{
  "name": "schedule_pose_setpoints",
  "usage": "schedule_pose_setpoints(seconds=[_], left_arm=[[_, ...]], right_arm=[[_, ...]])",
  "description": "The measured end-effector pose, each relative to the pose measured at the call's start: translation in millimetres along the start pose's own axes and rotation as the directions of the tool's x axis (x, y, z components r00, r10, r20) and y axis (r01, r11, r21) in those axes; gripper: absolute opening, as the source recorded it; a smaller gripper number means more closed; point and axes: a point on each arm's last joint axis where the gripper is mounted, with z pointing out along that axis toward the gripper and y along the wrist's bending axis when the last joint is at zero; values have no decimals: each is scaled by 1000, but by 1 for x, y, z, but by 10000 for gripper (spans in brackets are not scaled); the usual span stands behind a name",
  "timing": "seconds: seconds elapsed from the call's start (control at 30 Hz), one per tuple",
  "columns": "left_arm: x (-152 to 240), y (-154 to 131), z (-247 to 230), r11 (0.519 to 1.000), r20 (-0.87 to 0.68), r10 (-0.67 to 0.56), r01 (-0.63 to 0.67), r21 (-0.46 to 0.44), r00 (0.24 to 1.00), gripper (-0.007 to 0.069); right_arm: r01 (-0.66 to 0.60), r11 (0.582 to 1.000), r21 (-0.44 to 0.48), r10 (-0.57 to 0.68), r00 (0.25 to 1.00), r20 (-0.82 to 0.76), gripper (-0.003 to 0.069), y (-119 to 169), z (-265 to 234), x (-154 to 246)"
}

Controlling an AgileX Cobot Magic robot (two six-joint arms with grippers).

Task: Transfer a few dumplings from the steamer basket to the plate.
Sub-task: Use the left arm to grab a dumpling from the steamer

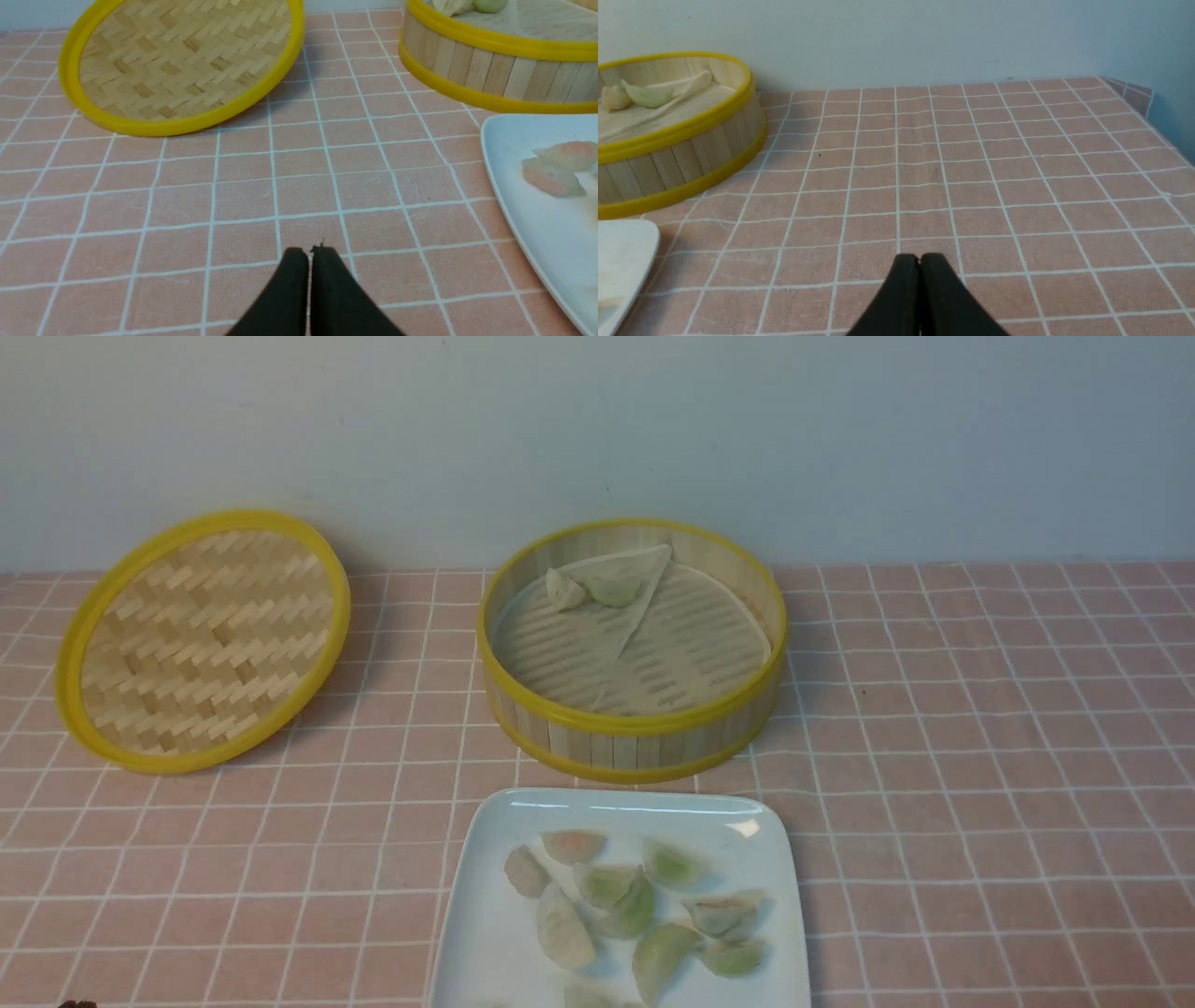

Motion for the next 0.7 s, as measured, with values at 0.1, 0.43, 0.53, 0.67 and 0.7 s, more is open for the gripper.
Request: schedule_pose_setpoints(seconds=[0.1,0.43,0.53,0.67,0.7], left_arm=[[0,0,0,1000,0,0,0,0,1000,-6],[0,0,0,1000,0,6,-6,-2,1000,-6],[0,1,0,1000,0,22,-22,-6,1000,-6],[0,2,0,997,-1,76,-76,-22,997,-6],[0,2,0,997,-1,79,-79,-23,997,-6]], right_arm=[[0,1000,0,0,1000,0,-14,0,0,0],[0,1000,0,0,1000,0,-14,0,0,0],[0,1000,0,0,1000,0,-14,0,0,0],[0,1000,1,0,1000,0,-14,0,0,0],[0,1000,1,0,1000,0,-14,0,0,0]])
